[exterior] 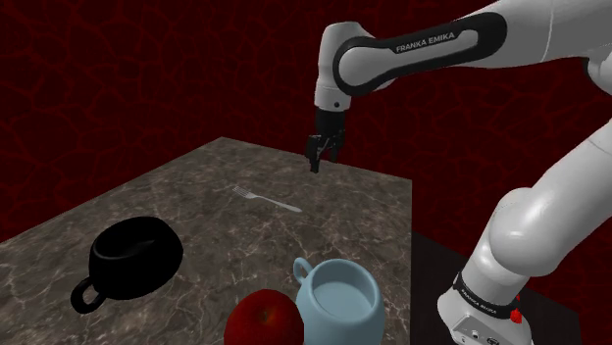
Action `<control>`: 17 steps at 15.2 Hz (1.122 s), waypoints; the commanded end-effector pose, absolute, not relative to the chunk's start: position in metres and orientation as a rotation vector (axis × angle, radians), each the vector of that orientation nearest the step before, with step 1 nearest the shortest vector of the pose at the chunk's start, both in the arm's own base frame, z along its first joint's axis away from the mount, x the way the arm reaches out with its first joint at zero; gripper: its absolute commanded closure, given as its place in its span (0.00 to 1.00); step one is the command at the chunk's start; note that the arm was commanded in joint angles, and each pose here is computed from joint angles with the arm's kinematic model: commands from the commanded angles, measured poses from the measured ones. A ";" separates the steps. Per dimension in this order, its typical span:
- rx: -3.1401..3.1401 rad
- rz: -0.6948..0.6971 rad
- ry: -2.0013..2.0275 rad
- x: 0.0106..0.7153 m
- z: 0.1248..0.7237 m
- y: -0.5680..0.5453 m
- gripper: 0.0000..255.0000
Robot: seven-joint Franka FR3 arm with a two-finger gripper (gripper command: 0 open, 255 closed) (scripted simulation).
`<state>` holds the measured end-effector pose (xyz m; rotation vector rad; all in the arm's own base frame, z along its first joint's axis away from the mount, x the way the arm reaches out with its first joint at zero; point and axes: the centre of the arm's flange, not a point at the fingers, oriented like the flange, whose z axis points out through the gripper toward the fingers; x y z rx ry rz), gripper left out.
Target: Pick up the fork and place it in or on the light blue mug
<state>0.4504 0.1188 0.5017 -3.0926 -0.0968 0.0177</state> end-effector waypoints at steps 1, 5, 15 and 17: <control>-3.094 0.008 -0.105 0.471 0.489 0.131 0.00; -3.100 -0.011 -0.121 0.511 0.466 0.155 0.00; -3.114 -0.057 -0.161 0.612 0.411 0.215 0.00; -3.116 -0.066 -0.168 0.630 0.401 0.226 0.00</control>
